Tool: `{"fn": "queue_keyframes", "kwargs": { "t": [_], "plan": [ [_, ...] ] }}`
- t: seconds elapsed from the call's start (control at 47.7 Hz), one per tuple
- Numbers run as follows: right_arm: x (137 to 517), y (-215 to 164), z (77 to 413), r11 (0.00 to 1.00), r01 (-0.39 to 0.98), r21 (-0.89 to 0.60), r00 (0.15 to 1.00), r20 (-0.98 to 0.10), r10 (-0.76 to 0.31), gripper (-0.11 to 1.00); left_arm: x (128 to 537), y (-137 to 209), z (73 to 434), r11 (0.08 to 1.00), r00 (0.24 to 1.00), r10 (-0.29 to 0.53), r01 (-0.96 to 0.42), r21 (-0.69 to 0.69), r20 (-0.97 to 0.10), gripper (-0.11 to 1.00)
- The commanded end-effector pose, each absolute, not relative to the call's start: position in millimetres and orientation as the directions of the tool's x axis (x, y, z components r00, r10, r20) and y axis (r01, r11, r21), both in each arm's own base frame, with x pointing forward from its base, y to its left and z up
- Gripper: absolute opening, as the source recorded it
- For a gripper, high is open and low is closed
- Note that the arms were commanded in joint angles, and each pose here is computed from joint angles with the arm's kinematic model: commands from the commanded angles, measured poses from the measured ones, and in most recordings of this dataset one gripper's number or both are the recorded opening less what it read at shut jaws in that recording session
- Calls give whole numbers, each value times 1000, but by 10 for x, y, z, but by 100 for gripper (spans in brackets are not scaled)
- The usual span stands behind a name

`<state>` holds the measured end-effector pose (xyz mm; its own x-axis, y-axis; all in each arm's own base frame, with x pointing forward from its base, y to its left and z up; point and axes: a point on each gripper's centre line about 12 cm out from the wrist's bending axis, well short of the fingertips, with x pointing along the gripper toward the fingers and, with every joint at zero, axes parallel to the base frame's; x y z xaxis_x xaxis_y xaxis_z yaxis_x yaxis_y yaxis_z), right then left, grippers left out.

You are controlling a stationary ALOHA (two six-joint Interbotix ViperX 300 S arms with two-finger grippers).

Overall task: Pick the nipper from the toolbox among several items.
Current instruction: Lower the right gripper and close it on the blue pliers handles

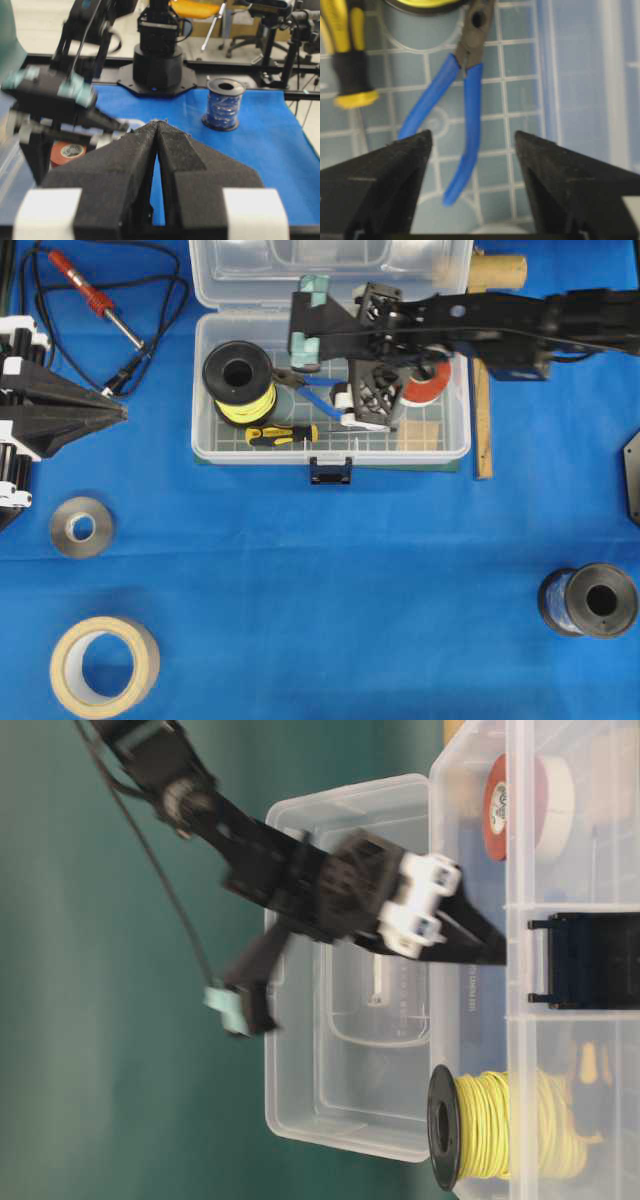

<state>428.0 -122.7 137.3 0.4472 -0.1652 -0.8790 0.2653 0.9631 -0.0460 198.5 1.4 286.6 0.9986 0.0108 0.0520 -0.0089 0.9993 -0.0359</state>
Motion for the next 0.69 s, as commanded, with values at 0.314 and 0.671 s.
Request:
{"fn": "queue_keyframes", "kwargs": {
  "t": [0.314,0.671],
  "plan": [
    [4353,-1321,1118,960,275,-49,413,-896,-164,49,1997,12,2856,999,999,10,-8,-42,49,2],
    [4343,-1313,1382,957,286,-39,462,-870,-174,13,1987,15,2857,999,999,11,-9,-47,46,2]
  ]
}}
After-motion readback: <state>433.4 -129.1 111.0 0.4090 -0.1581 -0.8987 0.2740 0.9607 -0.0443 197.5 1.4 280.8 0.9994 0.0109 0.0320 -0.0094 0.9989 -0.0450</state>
